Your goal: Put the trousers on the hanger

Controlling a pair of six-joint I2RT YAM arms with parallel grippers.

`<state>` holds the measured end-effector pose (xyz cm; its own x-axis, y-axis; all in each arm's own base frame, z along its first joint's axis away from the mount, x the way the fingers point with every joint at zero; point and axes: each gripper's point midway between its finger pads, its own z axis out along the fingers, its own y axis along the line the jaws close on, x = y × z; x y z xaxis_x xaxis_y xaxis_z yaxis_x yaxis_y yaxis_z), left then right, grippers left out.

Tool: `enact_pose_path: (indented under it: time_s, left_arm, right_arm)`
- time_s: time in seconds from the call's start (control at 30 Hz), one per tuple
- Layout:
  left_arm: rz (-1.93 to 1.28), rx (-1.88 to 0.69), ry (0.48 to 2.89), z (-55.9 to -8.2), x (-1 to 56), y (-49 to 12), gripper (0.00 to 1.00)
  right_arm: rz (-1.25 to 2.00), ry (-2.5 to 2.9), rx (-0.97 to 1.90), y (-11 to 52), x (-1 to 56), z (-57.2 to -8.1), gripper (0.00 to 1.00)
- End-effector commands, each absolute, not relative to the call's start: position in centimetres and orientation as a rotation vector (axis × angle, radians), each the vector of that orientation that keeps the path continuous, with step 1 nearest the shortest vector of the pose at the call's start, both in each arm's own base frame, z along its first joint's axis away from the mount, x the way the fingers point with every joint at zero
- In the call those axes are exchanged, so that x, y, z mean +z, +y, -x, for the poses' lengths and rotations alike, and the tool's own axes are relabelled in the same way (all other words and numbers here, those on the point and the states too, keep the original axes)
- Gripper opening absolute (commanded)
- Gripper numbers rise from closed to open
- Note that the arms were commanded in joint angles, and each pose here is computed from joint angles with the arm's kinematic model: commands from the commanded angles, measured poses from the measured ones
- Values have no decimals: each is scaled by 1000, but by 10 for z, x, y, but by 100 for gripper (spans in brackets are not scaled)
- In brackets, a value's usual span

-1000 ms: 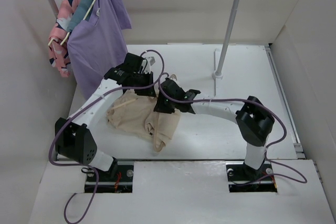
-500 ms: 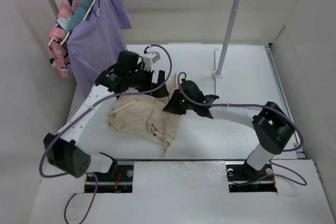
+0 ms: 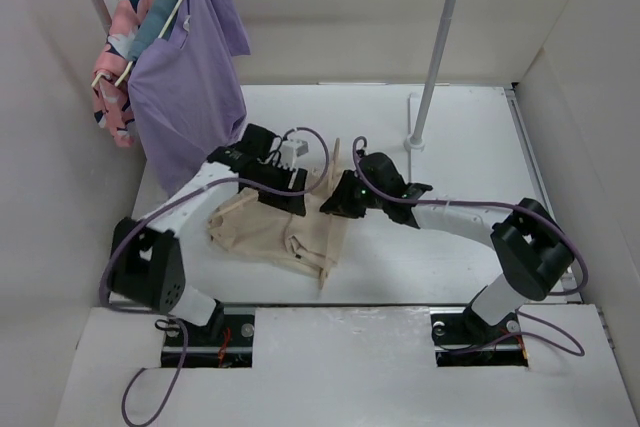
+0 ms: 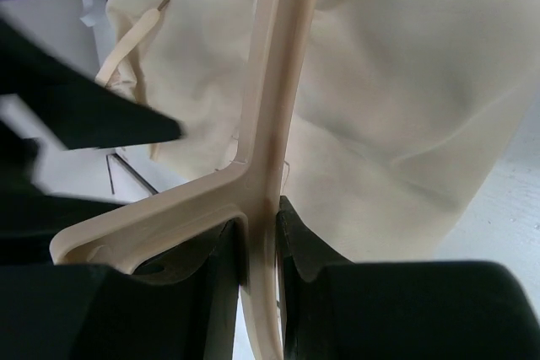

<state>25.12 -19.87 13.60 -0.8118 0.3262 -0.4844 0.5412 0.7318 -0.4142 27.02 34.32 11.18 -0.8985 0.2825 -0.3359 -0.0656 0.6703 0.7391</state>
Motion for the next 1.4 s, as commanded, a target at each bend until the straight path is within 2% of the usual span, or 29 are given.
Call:
enact_pose_path:
  time_s: [0.0,0.03,0.17,0.23,0.33,0.4,0.57,0.63,0.67,0.7,0.73,0.83,0.97,1.1,1.23,1.37]
  left_arm:
    - [-770,-781,2621,-237,118,-203,58]
    - [-780,-768,2653,-236,110,-204,62]
    - [-810,-588,2744,-241,85,-194,66]
    - [-811,-585,2767,-240,79,-194,67]
    - [-889,-583,2791,-230,67,-203,67]
    - [-904,-562,2812,-228,60,-203,63]
    - [-915,-525,2833,-228,53,-202,45]
    - [-932,-542,2841,-224,50,-205,30]
    - [-949,-551,2854,-221,48,-204,19]
    - [-951,-567,2854,-220,48,-206,5]
    - [-964,-579,2851,-220,54,-207,0]
    - [-1005,-630,2809,-226,72,-216,0]
    - [-1081,-703,2556,-252,153,-239,0]
    - [-1119,-744,2297,-256,226,-247,0]
    - [-1134,-829,2208,-247,254,-255,0]
    - [-1070,-1031,2149,-241,287,-265,0]
  right_arm:
    - [-115,2393,1140,343,123,-275,0]
    - [-115,2393,1140,343,123,-275,0]
    - [-128,2387,1119,340,122,-276,0]
    - [-132,2374,1116,339,125,-277,0]
    - [-132,2374,1116,339,125,-277,0]
    - [-130,2363,1123,339,130,-277,0]
    - [-145,2344,1117,333,134,-280,0]
    - [-147,2355,1110,332,130,-278,0]
    - [-158,2352,1106,329,130,-281,0]
    - [-156,2343,1112,329,133,-281,0]
    - [-158,2352,1106,328,130,-279,0]
    - [-193,2353,1078,315,124,-282,0]
    - [-255,2357,1069,298,118,-277,0]
    - [-361,2359,1041,281,109,-274,0]
    - [-391,2369,1045,280,106,-272,0]
    - [-392,2372,1043,286,107,-280,0]
